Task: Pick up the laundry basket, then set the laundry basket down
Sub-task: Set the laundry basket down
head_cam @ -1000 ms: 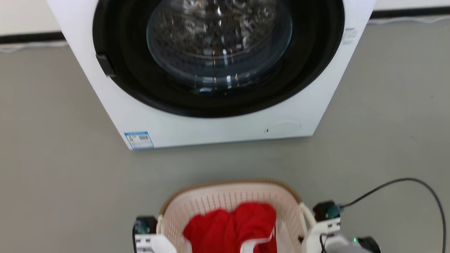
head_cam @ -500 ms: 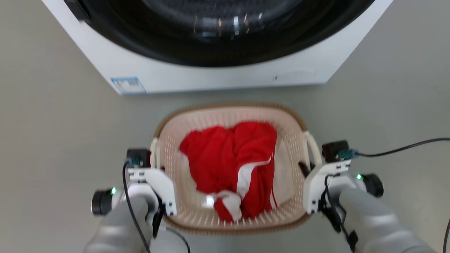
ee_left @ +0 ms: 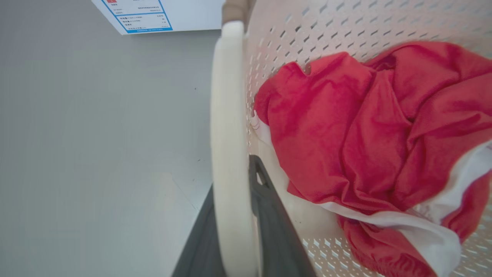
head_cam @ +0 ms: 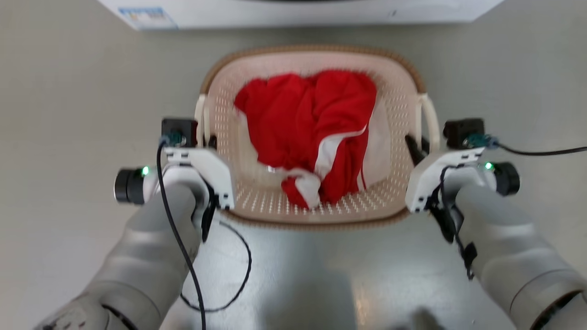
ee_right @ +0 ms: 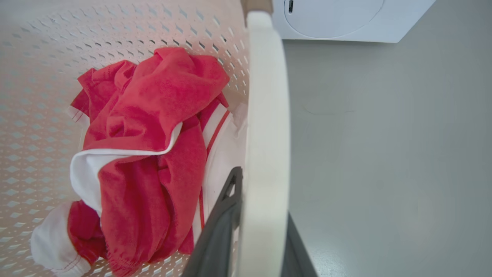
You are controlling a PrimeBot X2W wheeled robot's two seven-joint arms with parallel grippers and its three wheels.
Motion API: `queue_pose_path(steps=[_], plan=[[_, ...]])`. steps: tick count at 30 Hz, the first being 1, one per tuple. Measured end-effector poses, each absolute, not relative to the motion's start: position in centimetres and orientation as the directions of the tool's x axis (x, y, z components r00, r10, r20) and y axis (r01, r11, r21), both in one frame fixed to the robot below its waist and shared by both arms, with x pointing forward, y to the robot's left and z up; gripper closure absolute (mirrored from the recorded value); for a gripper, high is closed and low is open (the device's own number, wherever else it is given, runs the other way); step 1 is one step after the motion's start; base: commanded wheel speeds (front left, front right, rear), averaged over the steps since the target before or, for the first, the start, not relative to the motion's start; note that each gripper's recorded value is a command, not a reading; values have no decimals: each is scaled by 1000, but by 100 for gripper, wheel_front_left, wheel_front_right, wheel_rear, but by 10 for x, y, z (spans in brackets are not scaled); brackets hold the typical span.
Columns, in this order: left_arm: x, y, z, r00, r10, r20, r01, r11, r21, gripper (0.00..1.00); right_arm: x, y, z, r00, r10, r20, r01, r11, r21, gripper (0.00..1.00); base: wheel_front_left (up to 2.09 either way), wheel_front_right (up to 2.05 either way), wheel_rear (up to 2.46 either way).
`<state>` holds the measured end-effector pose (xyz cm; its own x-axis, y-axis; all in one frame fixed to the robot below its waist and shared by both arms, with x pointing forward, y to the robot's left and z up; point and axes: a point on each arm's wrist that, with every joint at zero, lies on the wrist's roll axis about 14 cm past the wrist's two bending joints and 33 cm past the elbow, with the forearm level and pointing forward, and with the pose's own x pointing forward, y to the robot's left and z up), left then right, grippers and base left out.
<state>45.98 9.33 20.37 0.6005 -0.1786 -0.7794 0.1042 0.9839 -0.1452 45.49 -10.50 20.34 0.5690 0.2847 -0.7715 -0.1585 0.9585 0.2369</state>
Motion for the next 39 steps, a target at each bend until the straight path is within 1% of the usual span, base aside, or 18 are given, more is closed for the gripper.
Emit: queue_pose_path(steps=[7, 13, 17, 30, 31, 32, 33, 34, 39], plan=[[479, 90, 173, 588, -184, -788, 115, 983, -144, 100, 471, -110, 166, 558, 273, -784, -133, 961, 240, 100, 0, 0, 0], [486, 90, 144, 571, -184, -800, 109, 983, -149, 100, 475, -111, 134, 534, 267, -802, -118, 963, 242, 100, 0, 0, 0], [486, 88, 137, 568, -187, -801, 110, 982, -151, 100, 475, -114, 127, 531, 262, -806, -112, 964, 240, 100, 0, 0, 0], [489, 88, 134, 577, -186, -795, 109, 982, -151, 100, 482, -117, 125, 554, 252, -794, -104, 966, 235, 100, 0, 0, 0], [489, 88, 133, 577, -187, -795, 109, 982, -151, 58, 482, -119, 125, 556, 248, -794, -98, 967, 233, 100, 0, 0, 0], [489, 88, 133, 576, -187, -796, 113, 982, -149, 27, 483, -119, 125, 557, 246, -793, -97, 968, 232, 85, 0, 0, 0], [489, 88, 133, 576, -187, -796, 110, 982, -151, 0, 484, -120, 125, 560, 245, -792, -99, 968, 230, 57, 0, 0, 0], [489, 87, 134, 577, -187, -795, 107, 982, -154, 0, 484, -119, 126, 561, 249, -790, -102, 967, 232, 0, 0, 0, 0], [491, 88, 137, 582, -181, -793, 102, 983, -150, 0, 487, -118, 130, 571, 250, -782, -104, 967, 233, 0, 0, 0, 0]])
